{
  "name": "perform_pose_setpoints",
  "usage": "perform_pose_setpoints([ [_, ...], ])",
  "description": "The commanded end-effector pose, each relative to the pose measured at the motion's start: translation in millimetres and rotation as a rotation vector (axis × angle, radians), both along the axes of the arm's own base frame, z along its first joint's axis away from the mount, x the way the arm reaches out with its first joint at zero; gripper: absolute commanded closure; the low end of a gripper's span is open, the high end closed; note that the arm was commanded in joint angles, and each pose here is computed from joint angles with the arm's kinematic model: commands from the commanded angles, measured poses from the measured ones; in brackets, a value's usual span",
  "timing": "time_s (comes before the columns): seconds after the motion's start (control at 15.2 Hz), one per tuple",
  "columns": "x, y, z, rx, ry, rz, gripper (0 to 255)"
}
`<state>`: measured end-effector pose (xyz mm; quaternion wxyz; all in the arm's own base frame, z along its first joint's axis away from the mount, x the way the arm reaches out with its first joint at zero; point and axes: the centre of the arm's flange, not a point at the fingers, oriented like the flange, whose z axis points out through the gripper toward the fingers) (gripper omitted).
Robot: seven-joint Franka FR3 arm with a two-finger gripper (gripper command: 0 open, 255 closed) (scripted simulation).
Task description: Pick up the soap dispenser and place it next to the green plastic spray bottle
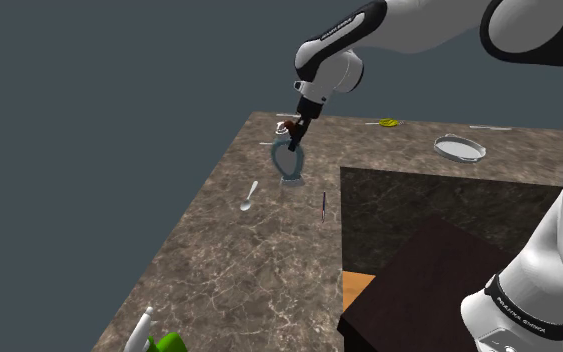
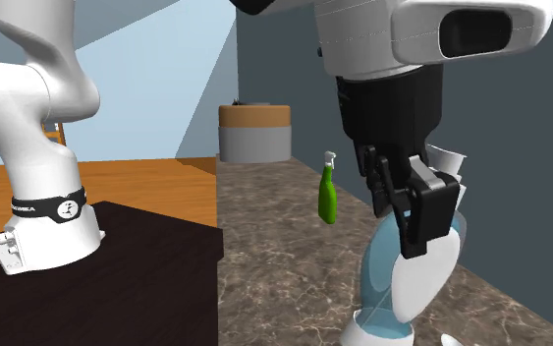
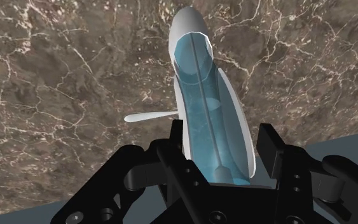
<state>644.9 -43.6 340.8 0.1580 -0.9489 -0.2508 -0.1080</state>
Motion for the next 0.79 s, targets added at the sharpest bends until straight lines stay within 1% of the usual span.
perform_pose_setpoints([
  [0.0,-1,0,11,0.000,0.000,0.000,255],
  [0.73,-1,0,69,0.000,0.000,0.000,255],
])
